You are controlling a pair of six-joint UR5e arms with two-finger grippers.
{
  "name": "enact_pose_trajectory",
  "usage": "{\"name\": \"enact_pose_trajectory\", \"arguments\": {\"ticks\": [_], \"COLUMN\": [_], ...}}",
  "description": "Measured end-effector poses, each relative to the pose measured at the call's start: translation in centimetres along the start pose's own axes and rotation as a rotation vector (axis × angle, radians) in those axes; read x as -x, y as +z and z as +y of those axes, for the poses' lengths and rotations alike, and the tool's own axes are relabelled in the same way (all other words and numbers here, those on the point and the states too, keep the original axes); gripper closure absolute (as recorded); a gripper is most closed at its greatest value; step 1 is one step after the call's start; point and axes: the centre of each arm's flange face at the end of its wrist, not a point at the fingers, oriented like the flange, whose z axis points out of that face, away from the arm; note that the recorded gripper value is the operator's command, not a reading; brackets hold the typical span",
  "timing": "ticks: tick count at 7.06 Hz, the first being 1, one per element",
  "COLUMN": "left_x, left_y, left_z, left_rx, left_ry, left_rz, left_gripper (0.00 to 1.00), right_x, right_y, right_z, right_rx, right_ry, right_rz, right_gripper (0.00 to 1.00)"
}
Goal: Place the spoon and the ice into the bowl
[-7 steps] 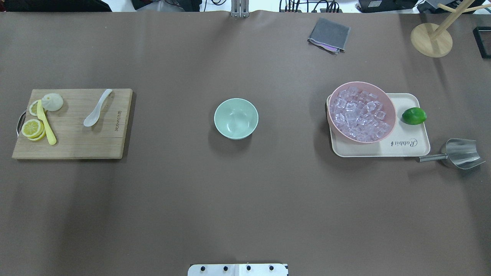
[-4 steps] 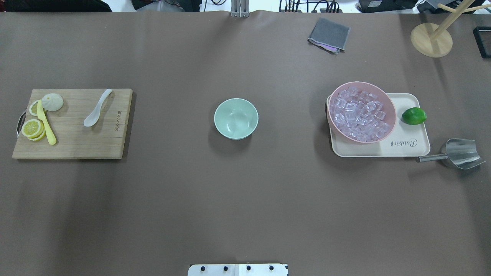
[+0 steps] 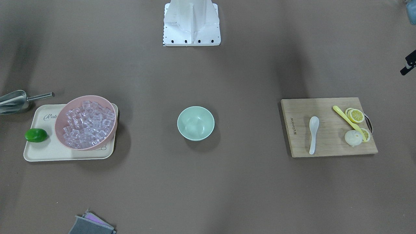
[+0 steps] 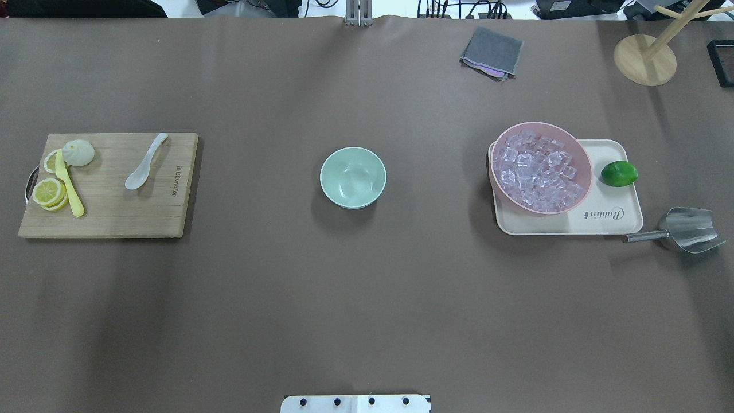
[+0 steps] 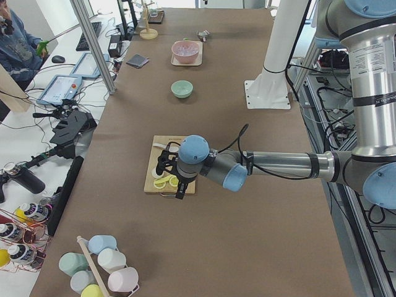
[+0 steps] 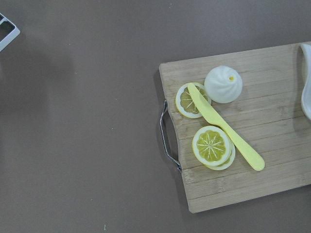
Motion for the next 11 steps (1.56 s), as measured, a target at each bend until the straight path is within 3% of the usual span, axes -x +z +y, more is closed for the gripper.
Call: {"name": "enact_pose_trajectory", "arguments": {"ticks": [2, 4, 6, 7, 9, 11], "left_x": [-1.8, -5.2, -8.8, -10.0, -12.2, -14.5], "left_y": [0.6, 1.9, 4.3, 5.7, 8.8, 11.2], "left_z": [-2.2, -5.6, -8.8, -10.4, -13.6, -15.4], "left_rx": [-0.002, 0.001, -0.001, 0.002, 0.021, 0.025], "left_ry": [0.030, 0.030, 0.063, 0.083, 0.119, 0.161], "left_rz": [0.014, 0.029, -0.003, -0.015, -0.014, -0.041], "left_gripper": [0.02, 0.03, 0.03, 0.03, 0.03, 0.03], "right_x": [2.5, 5.4, 11.0, 14.7, 22.5, 30.1], "right_y": [0.4, 1.2, 2.6, 3.5, 6.6, 11.3], "right_z": [-1.8, -3.0, -6.6, -8.9, -12.4, -13.2], "right_rx": [-0.035, -0.059, -0.038, -0.027, -0.035, -0.053], "right_ry": [0.029, -0.024, -0.012, 0.044, 0.149, 0.248], "right_rz": [-0.021, -0.063, -0.139, -0.163, -0.139, -0.099], "right_gripper": [0.10, 0.18, 0.21, 0.21, 0.21, 0.24]}}
